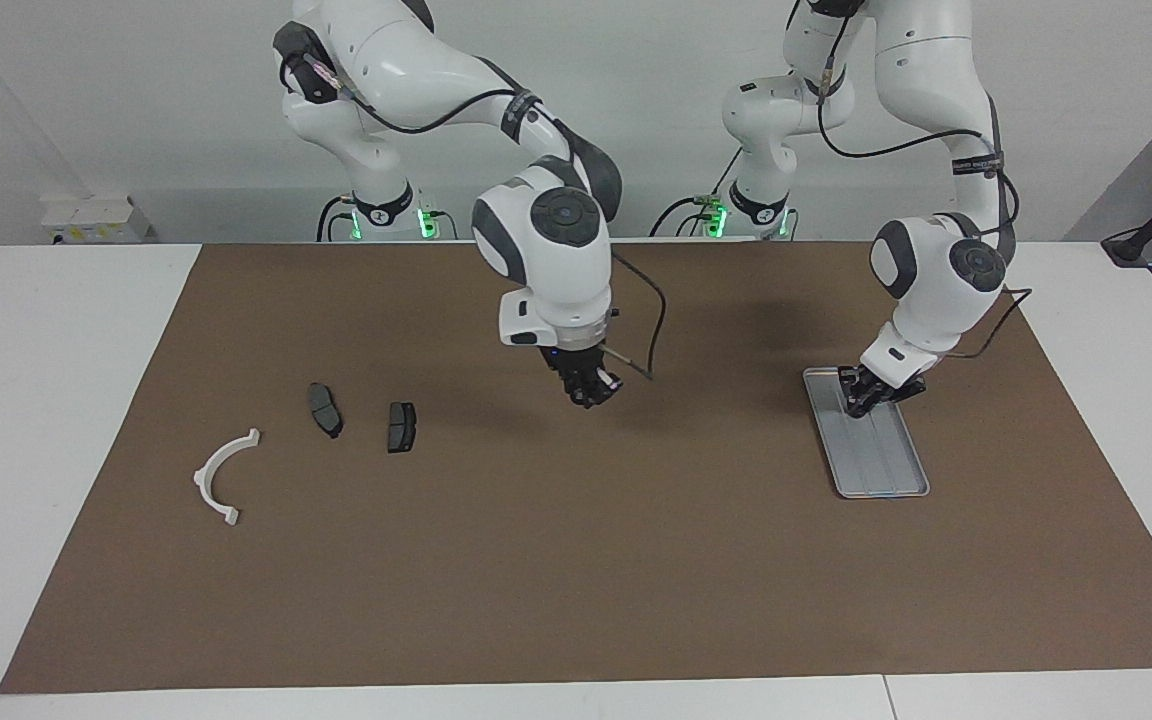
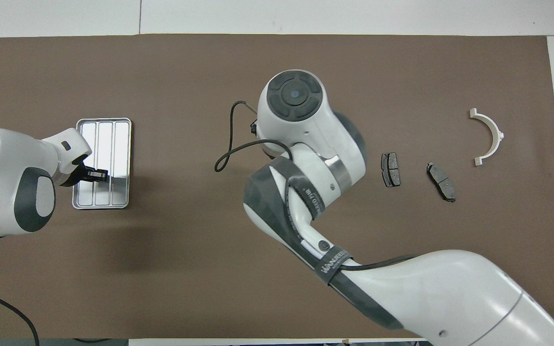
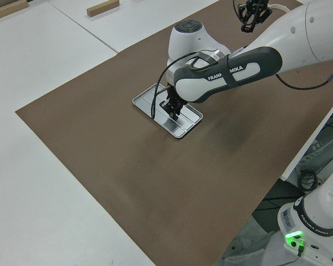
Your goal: Pick bearing gear from pile to tray
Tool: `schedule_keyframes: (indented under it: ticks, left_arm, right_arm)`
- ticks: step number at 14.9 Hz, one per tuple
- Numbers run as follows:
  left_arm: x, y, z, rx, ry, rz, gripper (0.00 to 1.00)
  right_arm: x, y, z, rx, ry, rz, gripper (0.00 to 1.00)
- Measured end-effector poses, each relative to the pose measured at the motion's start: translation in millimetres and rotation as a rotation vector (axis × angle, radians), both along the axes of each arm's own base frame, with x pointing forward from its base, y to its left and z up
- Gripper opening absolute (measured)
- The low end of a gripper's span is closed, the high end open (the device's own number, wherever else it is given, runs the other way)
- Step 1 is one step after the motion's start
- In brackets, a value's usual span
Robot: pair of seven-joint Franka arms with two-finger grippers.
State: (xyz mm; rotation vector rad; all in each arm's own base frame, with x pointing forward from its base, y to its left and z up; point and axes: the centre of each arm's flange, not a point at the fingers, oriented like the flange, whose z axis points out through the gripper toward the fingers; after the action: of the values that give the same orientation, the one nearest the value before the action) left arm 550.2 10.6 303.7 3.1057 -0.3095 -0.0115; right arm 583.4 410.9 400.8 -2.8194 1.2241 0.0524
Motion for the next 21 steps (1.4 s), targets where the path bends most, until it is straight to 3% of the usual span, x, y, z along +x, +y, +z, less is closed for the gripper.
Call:
schedule_keyframes:
  ticks: [3,6,8,13,14,16,17,19,21]
  left_arm:
    - [-3.1,-0.4,-1.0,0.001,-0.015,0.000,0.23]
    - [-5.1,-0.6,-1.1,0.002,-0.026,0.000,0.23]
    - [-6.7,-4.5,-3.5,0.002,-0.021,-0.008,0.38]
    - [5.0,-14.0,18.6,0.001,-0.003,-0.026,0.93]
    - [11.4,-13.9,32.0,0.001,0.007,-0.026,1.00]
    - [23.5,-16.1,63.9,-0.001,0.022,-0.004,1.00]
    - [28.7,-22.1,80.7,-0.002,0.023,0.024,1.00]
    - [37.1,-50.3,110.8,-0.003,0.008,0.076,1.00]
    - [38.8,-87.1,125.4,-0.005,-0.006,0.114,1.00]
  right_arm:
    - [-15.2,44.8,-52.5,-0.013,-0.040,-0.027,0.35]
    - [-12.7,53.0,-86.3,0.002,-0.048,-0.026,0.35]
    - [-10.7,53.3,-93.1,0.011,-0.061,-0.024,0.35]
    - [-14.5,52.6,-109.2,0.022,-0.092,-0.009,0.35]
    - [-13.9,51.7,-109.5,0.020,-0.093,-0.010,0.35]
    - [-11.7,49.3,-108.9,0.019,-0.094,-0.014,0.39]
    - [-10.7,48.0,-108.2,0.015,-0.092,-0.016,0.43]
    - [-6.8,43.2,-101.9,-0.004,-0.080,-0.024,0.63]
    - [9.5,26.1,-79.8,-0.028,-0.072,-0.057,0.83]
